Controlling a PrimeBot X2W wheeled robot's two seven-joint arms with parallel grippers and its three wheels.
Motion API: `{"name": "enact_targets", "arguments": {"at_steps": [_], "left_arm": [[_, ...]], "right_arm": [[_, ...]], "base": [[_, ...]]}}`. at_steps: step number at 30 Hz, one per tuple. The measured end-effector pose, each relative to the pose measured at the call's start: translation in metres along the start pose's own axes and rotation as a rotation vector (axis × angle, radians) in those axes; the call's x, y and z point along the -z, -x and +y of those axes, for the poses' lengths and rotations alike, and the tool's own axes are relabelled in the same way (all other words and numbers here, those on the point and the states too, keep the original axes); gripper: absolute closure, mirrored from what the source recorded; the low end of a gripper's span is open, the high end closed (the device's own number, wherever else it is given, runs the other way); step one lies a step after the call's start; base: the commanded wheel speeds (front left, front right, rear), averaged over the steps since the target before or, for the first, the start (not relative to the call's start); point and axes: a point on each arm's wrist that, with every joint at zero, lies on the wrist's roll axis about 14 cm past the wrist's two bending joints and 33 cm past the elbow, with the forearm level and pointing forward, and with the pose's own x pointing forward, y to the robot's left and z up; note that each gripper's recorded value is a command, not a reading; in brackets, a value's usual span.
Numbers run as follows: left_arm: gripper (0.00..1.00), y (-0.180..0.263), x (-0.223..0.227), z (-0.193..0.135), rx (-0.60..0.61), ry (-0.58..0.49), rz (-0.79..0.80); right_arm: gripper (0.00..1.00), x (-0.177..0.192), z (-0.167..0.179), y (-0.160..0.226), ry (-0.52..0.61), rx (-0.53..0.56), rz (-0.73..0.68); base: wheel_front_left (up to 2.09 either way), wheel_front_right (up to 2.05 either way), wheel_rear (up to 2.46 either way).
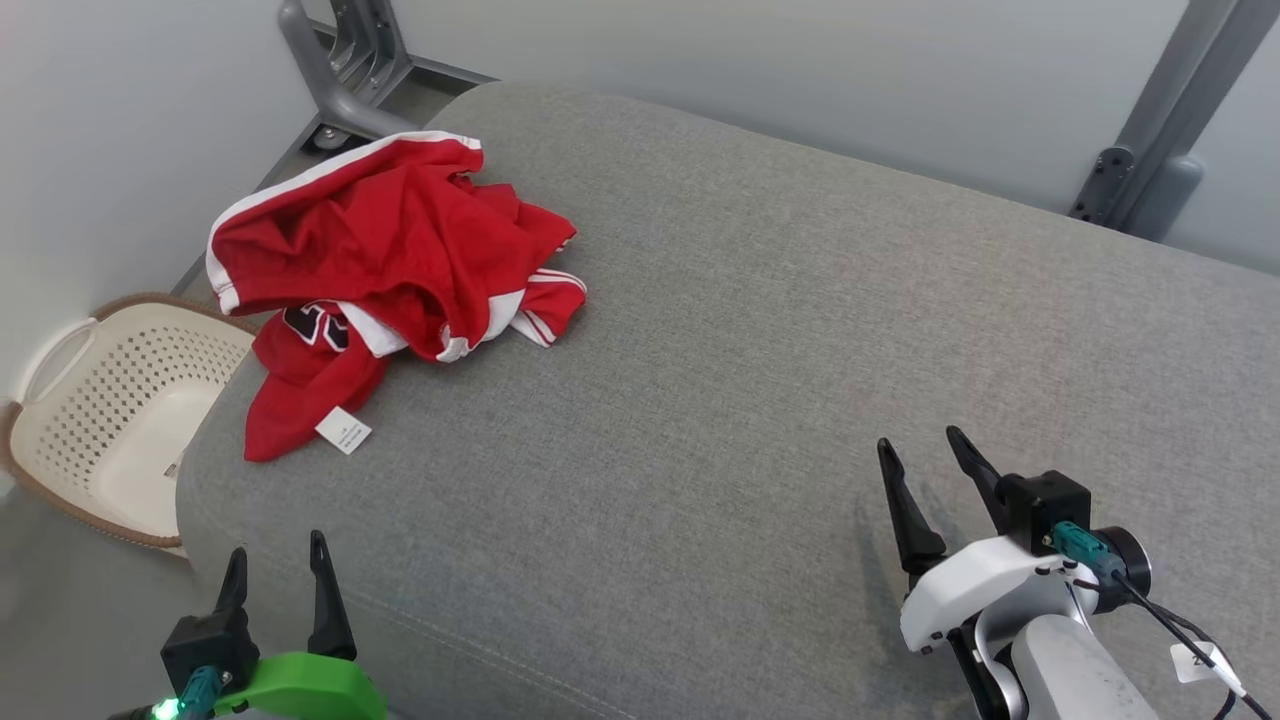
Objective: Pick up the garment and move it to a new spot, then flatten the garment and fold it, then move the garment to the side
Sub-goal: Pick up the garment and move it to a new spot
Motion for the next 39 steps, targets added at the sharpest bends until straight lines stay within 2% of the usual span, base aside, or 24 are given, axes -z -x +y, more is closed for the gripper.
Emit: {"name": "enact_targets", "arguments": {"at_steps": [10,28,39], "left_arm": [[0.00,-0.007,0.003,0.001,-0.009,-0.006,0.019],[0.00,-0.113,-0.046,-0.038,0.031,-0.069,-0.070],[0.00,-0.167,-0.042,-0.067,0.068,-0.138,-0.041]], "right_arm": [[0.00,0.011,-0.004,-0.002,0.005,-0.002,0.024],[0.00,0.043,-0.079,0.001,0.022,0.110,0.080],[0.00,0.060,-0.116,0.004,0.005,0.178,0.095]], "base": [[0.00,0.00,0.00],[0.00,0.00,0.00],[0.00,0.00,0.00]]}}
